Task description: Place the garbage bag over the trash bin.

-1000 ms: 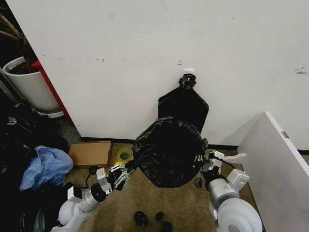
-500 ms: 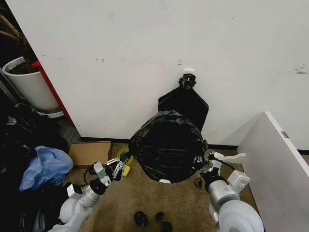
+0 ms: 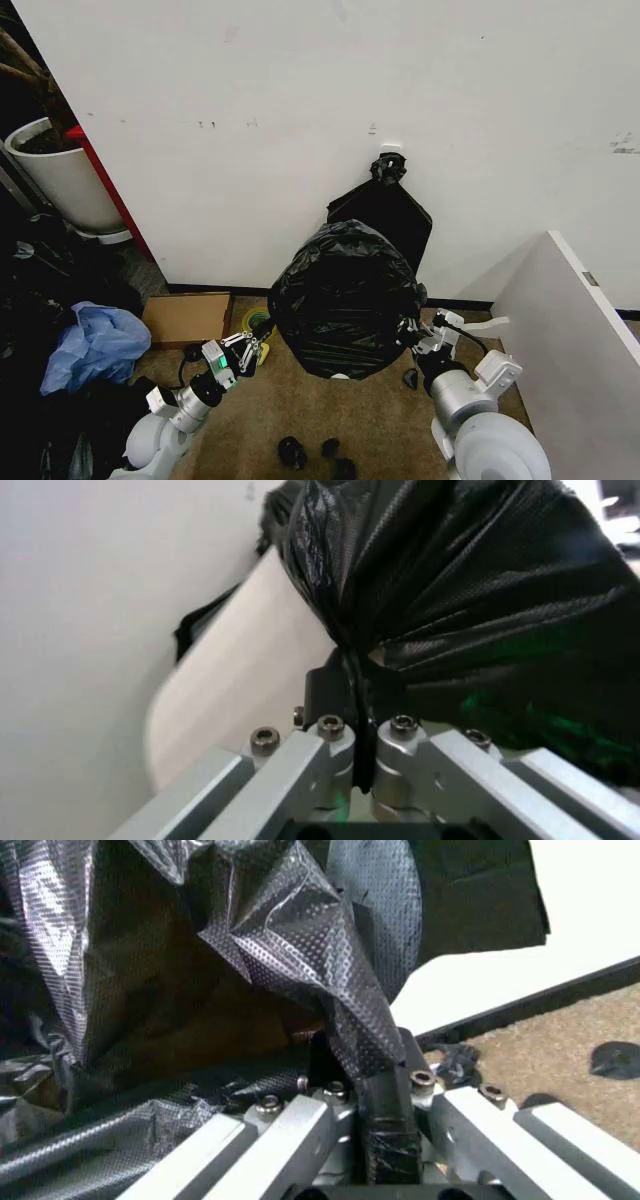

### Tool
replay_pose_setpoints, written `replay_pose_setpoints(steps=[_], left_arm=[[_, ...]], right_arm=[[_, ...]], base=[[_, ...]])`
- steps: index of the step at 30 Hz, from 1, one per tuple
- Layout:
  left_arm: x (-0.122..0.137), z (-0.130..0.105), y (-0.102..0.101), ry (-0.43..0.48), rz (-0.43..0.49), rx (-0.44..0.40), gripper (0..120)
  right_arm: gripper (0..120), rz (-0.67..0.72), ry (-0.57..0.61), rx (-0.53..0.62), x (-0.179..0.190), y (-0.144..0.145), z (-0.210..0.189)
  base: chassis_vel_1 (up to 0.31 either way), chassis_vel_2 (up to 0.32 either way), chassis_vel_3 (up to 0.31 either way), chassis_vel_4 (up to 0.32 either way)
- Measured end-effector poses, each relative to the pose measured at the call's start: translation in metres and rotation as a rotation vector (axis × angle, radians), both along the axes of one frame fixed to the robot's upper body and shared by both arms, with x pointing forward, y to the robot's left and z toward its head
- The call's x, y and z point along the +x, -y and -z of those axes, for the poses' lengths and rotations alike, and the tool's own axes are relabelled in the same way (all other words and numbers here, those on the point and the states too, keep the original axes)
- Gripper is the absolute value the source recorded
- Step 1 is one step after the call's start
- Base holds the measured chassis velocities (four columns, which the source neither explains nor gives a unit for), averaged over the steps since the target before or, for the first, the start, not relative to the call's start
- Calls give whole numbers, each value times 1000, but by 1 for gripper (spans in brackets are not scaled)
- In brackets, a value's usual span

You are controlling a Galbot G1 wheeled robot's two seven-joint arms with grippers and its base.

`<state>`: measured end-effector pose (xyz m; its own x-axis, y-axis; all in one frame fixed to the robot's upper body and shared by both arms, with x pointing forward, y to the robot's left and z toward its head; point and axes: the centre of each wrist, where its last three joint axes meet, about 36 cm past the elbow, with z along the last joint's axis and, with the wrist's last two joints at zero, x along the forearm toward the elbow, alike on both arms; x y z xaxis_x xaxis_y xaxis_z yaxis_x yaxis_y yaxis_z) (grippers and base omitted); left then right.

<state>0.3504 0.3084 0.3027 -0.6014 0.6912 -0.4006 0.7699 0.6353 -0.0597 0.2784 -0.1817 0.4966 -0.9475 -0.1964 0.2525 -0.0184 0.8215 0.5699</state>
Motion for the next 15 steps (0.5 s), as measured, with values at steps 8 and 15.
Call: replay_pose_setpoints(steps=[8,15], left_arm=[[-2,10,-23,-3,40,125,27],[-16,24,-30,-6,201,195,51]], right_arm=[[0,13,15,29,2,0,-3],[0,30,8,29,2,0,-3]], base=[[0,0,0,0],[0,0,0,0]])
